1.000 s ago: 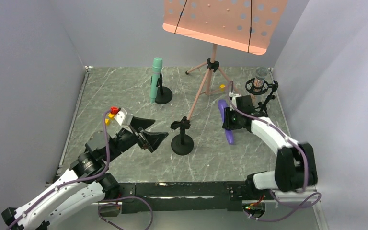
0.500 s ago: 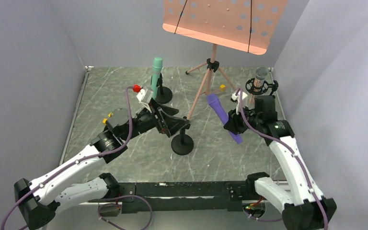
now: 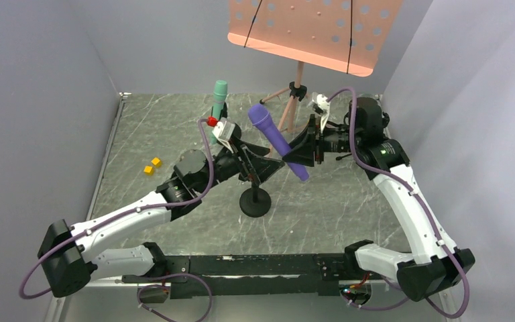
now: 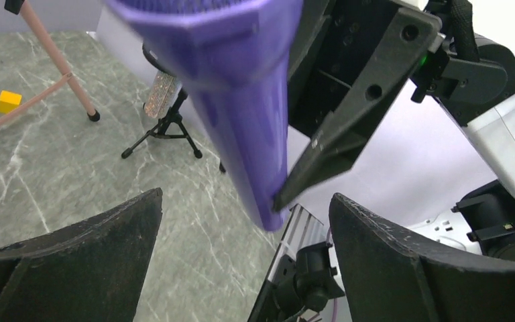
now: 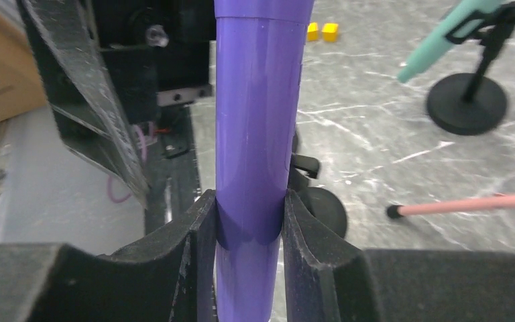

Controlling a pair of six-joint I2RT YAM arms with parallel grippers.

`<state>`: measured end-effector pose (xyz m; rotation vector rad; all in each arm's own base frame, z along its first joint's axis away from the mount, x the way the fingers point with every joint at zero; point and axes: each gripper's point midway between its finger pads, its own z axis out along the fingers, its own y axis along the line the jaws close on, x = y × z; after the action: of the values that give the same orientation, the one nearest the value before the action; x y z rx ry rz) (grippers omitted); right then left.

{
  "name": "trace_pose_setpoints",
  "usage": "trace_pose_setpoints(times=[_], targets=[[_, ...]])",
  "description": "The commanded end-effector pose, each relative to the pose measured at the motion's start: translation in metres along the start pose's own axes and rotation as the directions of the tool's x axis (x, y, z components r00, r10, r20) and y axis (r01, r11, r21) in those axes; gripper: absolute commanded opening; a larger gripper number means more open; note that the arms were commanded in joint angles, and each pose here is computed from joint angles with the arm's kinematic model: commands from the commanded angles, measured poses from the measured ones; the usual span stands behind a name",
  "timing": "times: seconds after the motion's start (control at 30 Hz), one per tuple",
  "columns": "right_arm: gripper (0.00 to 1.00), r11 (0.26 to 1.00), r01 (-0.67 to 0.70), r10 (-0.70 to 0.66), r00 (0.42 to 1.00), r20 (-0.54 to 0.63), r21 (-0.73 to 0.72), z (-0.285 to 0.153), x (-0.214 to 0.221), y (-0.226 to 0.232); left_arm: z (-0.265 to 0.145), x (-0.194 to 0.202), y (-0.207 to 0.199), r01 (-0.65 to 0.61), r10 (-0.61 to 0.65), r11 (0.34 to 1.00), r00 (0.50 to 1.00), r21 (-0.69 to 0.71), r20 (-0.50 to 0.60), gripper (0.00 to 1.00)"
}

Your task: Attach the microphones to the stand

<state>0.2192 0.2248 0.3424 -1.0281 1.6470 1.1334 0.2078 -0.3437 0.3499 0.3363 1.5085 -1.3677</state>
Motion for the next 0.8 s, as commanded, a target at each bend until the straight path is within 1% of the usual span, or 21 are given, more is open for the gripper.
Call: trace_pose_setpoints(times=[0.0, 0.13, 0.23, 0.3, 0.37, 0.53, 0.57, 0.6, 0.63, 0.67, 0.7, 0.73, 0.77], targets=[[0.0, 0.993, 0.05, -0.045, 0.998, 0.049, -0.11, 0.002, -0.021, 0.027, 0.011, -0.054, -0.032, -0.05, 0.03, 0.995, 0.976, 0.086, 0.216, 0.96], [0.0, 0.99, 0.05, -0.046, 0.998, 0.032, -0.133, 0.005, -0.009, 0.03, 0.013, -0.061, -0.037, -0.064, 0.039, 0.993, 0.972, 0.099, 0.232, 0.88], [0.0, 0.987, 0.063, -0.059, 0.998, 0.027, -0.147, 0.006, -0.004, 0.033, 0.014, -0.062, -0.039, -0.066, 0.043, 0.993, 0.975, 0.099, 0.216, 0.79], [0.0, 0.987, 0.067, -0.064, 0.998, 0.024, -0.147, 0.006, -0.003, 0.033, 0.015, -0.065, -0.042, -0.075, 0.052, 0.991, 0.978, 0.109, 0.202, 0.75], [0.0, 0.986, 0.072, -0.069, 0.997, 0.026, -0.15, 0.005, -0.005, 0.035, 0.015, -0.067, -0.045, -0.073, 0.048, 0.989, 0.981, 0.127, 0.186, 0.66], [0.0, 0.984, 0.072, -0.068, 0.997, 0.029, -0.161, 0.006, -0.006, 0.036, 0.013, -0.068, -0.048, -0.073, 0.045, 0.985, 0.983, 0.154, 0.179, 0.51], [0.0, 0.984, 0.072, -0.068, 0.997, 0.029, -0.162, 0.006, -0.006, 0.036, 0.013, -0.068, -0.049, -0.075, 0.047, 0.985, 0.984, 0.155, 0.175, 0.47], [0.0, 0.984, 0.074, -0.071, 0.997, 0.028, -0.164, 0.006, -0.006, 0.036, 0.014, -0.065, -0.047, -0.076, 0.051, 0.986, 0.985, 0.152, 0.163, 0.41], [0.0, 0.983, 0.073, -0.07, 0.997, 0.026, -0.167, 0.006, -0.005, 0.037, 0.014, -0.065, -0.047, -0.079, 0.055, 0.985, 0.986, 0.152, 0.159, 0.39], [0.0, 0.983, 0.074, -0.071, 0.997, 0.024, -0.169, 0.006, -0.004, 0.037, 0.014, -0.064, -0.048, -0.085, 0.061, 0.984, 0.986, 0.157, 0.155, 0.35], [0.0, 0.982, 0.073, -0.07, 0.997, 0.022, -0.173, 0.006, -0.003, 0.038, 0.014, -0.063, -0.048, -0.089, 0.064, 0.983, 0.986, 0.162, 0.154, 0.25], [0.0, 0.982, 0.072, -0.07, 0.997, 0.021, -0.177, 0.007, -0.002, 0.038, 0.014, -0.064, -0.049, -0.094, 0.068, 0.981, 0.986, 0.172, 0.152, 0.11], [0.01, 0.981, 0.07, -0.068, 0.998, 0.019, -0.182, 0.007, -0.001, 0.038, 0.014, -0.064, -0.049, -0.099, 0.072, 0.979, 0.986, 0.18, 0.15, 0.01]])
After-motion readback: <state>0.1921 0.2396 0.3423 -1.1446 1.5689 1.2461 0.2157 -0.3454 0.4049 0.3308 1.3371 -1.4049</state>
